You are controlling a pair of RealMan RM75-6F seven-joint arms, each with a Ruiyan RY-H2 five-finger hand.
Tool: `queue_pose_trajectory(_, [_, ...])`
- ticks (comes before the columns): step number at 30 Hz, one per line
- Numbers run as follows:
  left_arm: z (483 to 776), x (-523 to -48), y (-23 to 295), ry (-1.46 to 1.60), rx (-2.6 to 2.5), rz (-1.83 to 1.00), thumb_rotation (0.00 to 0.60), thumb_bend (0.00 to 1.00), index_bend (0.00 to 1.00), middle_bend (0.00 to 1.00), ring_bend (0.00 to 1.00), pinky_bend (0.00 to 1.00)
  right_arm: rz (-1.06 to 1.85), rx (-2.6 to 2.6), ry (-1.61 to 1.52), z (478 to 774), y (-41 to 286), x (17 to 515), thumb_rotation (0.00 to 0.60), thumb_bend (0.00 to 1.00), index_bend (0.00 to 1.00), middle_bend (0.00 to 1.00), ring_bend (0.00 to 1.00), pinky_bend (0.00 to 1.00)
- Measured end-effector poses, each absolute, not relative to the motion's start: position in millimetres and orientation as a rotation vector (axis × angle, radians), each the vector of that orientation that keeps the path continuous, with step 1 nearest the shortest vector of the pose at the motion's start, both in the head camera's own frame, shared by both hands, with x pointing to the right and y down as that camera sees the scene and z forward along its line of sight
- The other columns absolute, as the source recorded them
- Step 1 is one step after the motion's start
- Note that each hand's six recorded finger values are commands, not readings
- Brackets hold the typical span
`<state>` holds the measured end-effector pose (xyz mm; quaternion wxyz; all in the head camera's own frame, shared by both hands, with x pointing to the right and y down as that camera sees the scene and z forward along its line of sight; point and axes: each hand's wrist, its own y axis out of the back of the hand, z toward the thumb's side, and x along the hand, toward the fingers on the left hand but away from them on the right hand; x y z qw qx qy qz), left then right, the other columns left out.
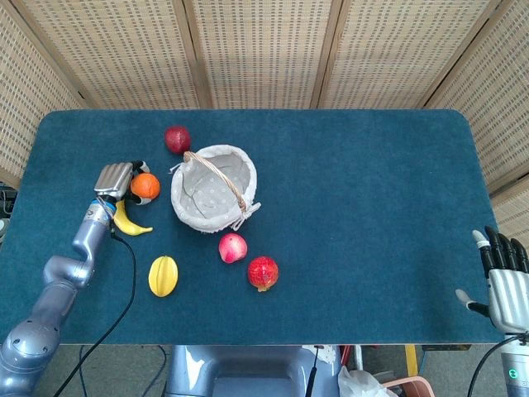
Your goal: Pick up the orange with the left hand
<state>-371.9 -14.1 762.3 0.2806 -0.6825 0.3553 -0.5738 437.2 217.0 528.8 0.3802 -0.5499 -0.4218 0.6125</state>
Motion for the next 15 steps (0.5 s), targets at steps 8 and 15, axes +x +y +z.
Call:
queue_pose_trajectory(8, [699,-412,-31,1.14,-1.798,-1.271,0.6,0.15,0.54,0.57,0.44,0.56,1.524,-1.422,-1.076,523,219,431,0.6,0.0,0.0,0.0,0.0,0.0])
queue_pose_trajectory(15, [654,-414,-9,1.162,-1.915,-1.024,0.6,0.15,0.54,0.57,0.44,0.55,1.493,-1.437,-1.079,517,223,426,0.6,0.0,0.0,0.0,0.0,0.0])
